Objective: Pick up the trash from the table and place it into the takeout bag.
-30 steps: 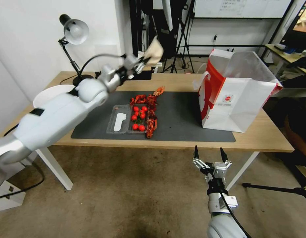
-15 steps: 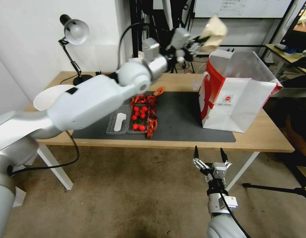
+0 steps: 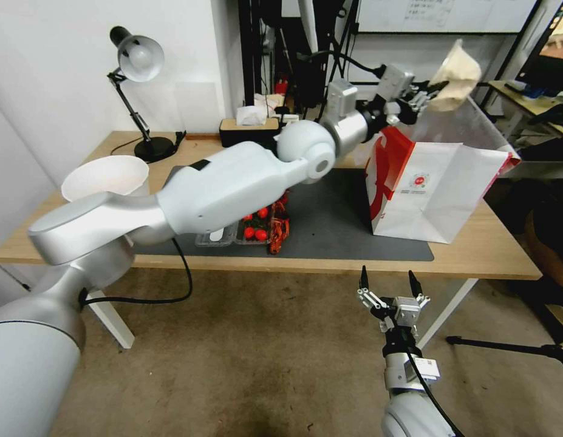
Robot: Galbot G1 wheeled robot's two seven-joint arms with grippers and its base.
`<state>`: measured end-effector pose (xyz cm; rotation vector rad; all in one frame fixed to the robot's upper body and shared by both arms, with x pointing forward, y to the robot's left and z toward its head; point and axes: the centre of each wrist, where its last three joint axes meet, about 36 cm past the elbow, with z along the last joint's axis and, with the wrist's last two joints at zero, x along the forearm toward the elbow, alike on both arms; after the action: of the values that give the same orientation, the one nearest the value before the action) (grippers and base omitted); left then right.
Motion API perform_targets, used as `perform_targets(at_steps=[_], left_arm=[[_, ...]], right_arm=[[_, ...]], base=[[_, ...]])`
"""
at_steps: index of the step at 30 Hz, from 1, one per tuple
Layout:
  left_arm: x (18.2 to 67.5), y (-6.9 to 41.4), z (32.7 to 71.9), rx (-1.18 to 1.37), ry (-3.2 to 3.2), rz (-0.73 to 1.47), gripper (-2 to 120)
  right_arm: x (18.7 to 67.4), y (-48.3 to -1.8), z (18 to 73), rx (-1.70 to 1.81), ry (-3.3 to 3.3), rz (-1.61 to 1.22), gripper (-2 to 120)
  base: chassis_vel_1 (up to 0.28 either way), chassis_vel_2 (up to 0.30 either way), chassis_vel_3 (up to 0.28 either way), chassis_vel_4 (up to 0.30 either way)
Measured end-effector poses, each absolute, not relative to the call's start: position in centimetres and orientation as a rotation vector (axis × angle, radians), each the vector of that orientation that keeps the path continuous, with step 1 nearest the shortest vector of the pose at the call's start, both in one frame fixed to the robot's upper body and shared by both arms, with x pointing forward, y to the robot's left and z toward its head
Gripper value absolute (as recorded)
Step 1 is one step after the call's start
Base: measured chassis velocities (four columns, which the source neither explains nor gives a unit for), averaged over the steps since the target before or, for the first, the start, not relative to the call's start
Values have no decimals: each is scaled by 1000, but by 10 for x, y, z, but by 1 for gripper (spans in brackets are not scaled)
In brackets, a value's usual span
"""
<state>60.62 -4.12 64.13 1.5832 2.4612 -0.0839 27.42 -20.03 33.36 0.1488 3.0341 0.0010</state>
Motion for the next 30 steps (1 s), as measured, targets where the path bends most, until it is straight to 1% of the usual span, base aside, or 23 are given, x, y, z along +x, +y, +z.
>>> perform_targets(at_steps=[5, 9, 12, 15, 16, 17, 18, 19, 20, 23, 24, 25, 26, 27, 28, 29, 30], left_arm=[[611, -56, 630, 1587, 2486, -104, 0], [615, -58, 626, 1578, 2502, -104, 0], [616, -58, 625, 1574, 2509, -102, 3], [617, -57, 622, 1569, 2519, -99, 21], [617, -57, 622, 1569, 2519, -99, 21], [617, -57, 622, 1568, 2521, -98, 25], [617, -56, 622, 1565, 2523, -97, 31], [617, -55, 621, 1563, 2525, -97, 34], [617, -55, 621, 1563, 2525, -97, 34], [619, -50, 625, 1533, 2527, -115, 50], [619, -50, 625, 1533, 2527, -115, 50], [620, -46, 628, 1509, 2530, -132, 55], [622, -37, 633, 1469, 2538, -161, 63], [622, -37, 633, 1469, 2538, -161, 63], [624, -29, 635, 1445, 2545, -173, 73], [625, -22, 637, 1427, 2550, -180, 75], [626, -17, 638, 1413, 2554, -185, 80]], right_arm=[[274, -201, 333, 157, 3035, 2, 100], [274, -202, 334, 162, 3033, 1, 100], [274, -202, 334, 163, 3033, 1, 100], [276, -202, 334, 163, 3029, 2, 100], [276, -202, 334, 163, 3029, 2, 100], [276, -202, 334, 163, 3029, 2, 100], [276, -202, 334, 162, 3029, 3, 100], [276, -202, 334, 162, 3029, 3, 100], [276, -202, 334, 162, 3029, 3, 100], [275, -202, 333, 163, 3032, 4, 100], [275, -202, 333, 163, 3032, 4, 100], [274, -202, 333, 164, 3033, 4, 100], [274, -202, 333, 163, 3033, 4, 100], [274, -202, 333, 163, 3033, 4, 100], [274, -202, 333, 163, 3033, 5, 100], [274, -202, 334, 163, 3032, 5, 100], [274, -202, 334, 163, 3032, 5, 100]], base=[[0, 0, 0, 0], [0, 0, 0, 0], [0, 0, 0, 0], [0, 0, 0, 0], [0, 0, 0, 0], [0, 0, 0, 0], [0, 0, 0, 0], [0, 0, 0, 0], [0, 0, 0, 0], [0, 0, 0, 0], [0, 0, 0, 0], [0, 0, 0, 0], [0, 0, 0, 0], [0, 0, 0, 0], [0, 0, 0, 0], [0, 0, 0, 0], [0, 0, 0, 0]])
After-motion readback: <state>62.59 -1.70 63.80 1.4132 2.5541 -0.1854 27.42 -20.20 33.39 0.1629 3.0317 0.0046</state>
